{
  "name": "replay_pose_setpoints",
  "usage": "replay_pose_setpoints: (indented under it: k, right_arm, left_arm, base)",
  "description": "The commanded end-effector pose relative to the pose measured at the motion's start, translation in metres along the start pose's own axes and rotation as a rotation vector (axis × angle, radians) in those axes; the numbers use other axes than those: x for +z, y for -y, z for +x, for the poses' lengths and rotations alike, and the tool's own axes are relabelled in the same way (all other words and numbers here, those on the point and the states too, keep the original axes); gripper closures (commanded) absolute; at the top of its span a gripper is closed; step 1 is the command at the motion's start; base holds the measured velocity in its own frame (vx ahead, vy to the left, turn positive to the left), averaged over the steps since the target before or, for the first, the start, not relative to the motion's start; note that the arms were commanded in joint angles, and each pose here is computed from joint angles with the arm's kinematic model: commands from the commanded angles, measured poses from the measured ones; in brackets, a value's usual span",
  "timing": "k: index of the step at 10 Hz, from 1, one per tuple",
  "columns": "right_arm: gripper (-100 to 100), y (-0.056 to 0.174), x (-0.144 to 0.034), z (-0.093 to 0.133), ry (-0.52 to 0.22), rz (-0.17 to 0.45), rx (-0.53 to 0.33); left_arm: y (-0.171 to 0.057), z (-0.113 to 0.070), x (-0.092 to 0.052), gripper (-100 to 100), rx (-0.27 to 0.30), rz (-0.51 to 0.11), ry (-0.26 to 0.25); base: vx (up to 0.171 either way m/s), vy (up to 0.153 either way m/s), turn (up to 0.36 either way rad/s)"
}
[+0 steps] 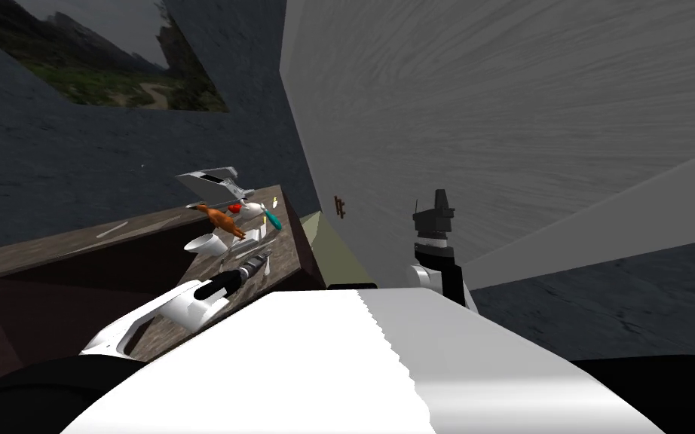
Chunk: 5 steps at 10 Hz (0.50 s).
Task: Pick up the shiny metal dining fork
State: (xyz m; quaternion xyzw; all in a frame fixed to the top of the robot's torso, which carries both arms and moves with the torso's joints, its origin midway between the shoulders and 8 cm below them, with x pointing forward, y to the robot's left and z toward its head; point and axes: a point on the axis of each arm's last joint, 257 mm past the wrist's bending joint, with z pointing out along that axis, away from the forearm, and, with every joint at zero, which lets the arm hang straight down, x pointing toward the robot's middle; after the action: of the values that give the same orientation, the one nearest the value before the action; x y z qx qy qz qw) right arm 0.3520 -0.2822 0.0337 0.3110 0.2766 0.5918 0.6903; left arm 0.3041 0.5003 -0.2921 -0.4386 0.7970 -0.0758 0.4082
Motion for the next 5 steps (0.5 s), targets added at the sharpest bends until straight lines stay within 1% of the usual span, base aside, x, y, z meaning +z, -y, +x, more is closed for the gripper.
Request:
replay_pose_setpoints:
  k: [1, 5]
  right_arm:
    - [0, 0.0, 0.0, 0.0, 0.0, 0.0, 0.0]
    - [0, 0.0, 0.0, 0.001, -0.001, 0.0, 0.001]
  left_arm:
    - [-0.013, -0.003, 0.001, -100, -0.005, -0.051, -0.004]
    - [-0.046, -0.01, 0.0, -100, -0.016, -0.179, -0.013]
  base:
    - [0.022, 0.024, -0.099]
    - [0.031, 0.042, -0.171]
